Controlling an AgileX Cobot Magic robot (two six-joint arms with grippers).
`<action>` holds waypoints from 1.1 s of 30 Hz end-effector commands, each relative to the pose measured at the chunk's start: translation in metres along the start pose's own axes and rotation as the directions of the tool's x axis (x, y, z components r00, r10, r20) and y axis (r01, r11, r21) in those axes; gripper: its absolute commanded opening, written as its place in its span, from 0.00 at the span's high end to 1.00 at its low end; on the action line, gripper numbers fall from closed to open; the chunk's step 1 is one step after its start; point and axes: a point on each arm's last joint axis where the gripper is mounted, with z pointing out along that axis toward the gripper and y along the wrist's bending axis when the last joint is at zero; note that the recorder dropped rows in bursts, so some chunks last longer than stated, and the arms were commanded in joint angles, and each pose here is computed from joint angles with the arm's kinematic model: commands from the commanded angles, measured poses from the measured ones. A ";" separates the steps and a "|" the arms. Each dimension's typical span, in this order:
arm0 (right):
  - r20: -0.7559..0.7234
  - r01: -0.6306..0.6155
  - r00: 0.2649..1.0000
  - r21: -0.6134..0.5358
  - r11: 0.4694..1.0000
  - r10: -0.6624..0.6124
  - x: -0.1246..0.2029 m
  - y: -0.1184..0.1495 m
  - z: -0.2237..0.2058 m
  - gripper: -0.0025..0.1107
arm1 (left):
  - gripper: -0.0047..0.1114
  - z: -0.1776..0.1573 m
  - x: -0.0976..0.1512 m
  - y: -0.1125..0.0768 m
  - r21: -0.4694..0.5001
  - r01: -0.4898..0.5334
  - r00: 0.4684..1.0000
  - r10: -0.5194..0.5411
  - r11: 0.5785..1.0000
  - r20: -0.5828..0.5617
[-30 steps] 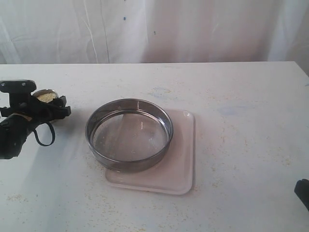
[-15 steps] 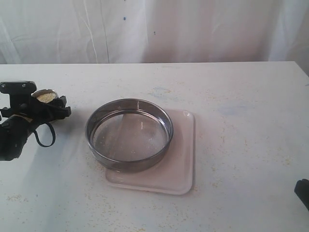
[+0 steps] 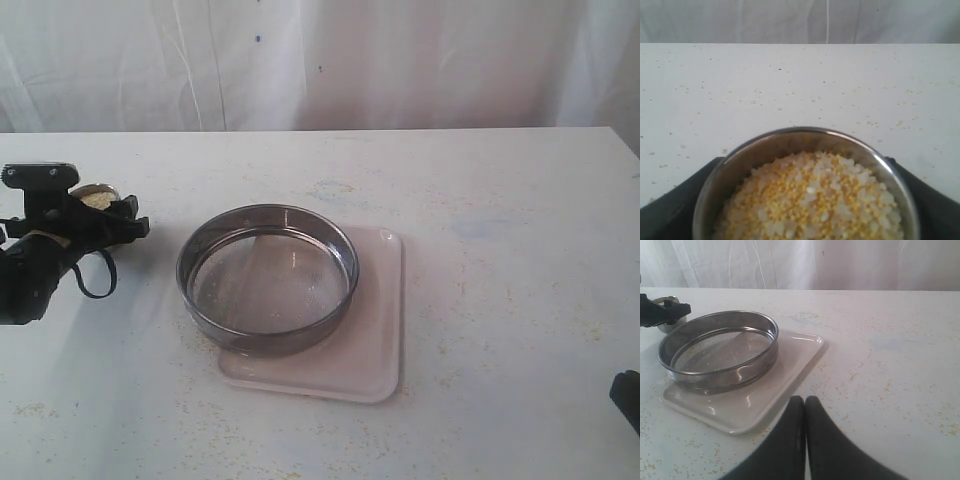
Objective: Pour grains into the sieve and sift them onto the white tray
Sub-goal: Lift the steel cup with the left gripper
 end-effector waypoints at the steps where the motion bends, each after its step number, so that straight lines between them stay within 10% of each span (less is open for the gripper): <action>1: 0.014 0.005 1.000 0.005 1.000 -0.005 0.000 0.000 0.000 0.98 | 0.52 0.002 -0.002 0.001 -0.002 0.006 1.000 -0.006 1.000 0.012; 7: 0.016 0.005 1.000 0.004 1.000 -0.005 0.000 0.000 0.000 0.98 | 0.96 0.001 0.004 -0.002 0.030 -0.021 0.998 0.023 0.999 -0.059; 33: 0.016 0.005 1.000 0.004 1.000 -0.005 0.000 0.000 0.000 0.98 | 0.96 -0.048 0.006 -0.012 0.166 -0.043 0.995 0.057 0.985 -0.079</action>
